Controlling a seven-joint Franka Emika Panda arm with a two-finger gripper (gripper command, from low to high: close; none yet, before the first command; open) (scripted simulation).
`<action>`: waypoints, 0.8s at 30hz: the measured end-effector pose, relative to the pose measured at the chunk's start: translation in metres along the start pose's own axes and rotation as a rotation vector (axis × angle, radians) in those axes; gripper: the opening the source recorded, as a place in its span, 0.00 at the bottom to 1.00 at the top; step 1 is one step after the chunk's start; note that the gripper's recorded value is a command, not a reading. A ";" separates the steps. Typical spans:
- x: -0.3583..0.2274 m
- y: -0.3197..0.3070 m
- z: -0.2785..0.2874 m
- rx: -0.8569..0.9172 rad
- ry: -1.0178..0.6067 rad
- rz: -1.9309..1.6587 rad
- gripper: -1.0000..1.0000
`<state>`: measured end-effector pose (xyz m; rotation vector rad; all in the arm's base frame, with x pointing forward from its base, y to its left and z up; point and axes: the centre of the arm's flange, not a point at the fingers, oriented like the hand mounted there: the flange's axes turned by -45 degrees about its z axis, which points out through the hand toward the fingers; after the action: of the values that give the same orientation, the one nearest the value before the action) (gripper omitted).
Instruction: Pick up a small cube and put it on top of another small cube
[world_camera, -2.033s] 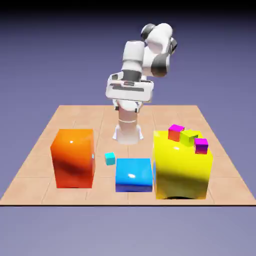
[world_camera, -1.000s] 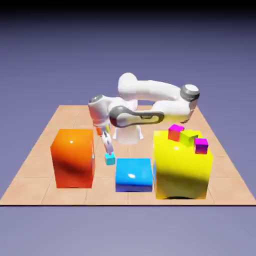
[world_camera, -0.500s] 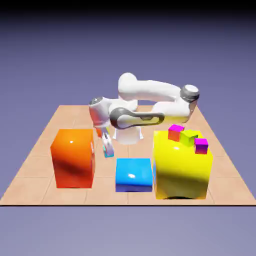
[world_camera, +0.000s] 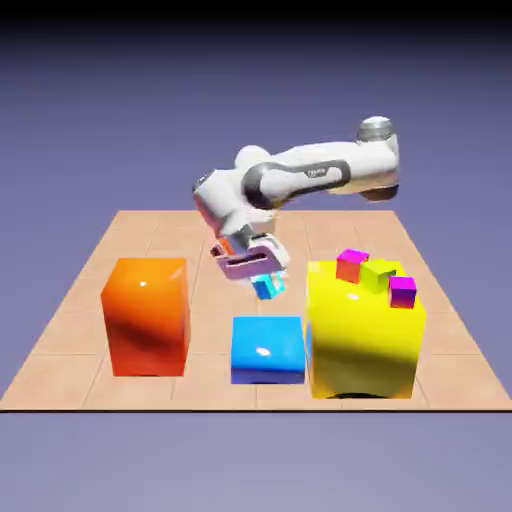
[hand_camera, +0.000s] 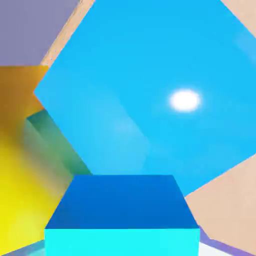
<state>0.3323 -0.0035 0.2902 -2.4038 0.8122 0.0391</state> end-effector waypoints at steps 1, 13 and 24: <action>-0.005 -0.014 -0.003 0.003 -0.018 -0.007 0.00; -0.067 -0.137 -0.025 -0.254 -0.188 0.045 0.00; -0.091 -0.226 -0.028 -0.532 -0.058 0.035 0.00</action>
<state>0.3811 0.1740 0.4516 -2.8635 0.9030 0.3804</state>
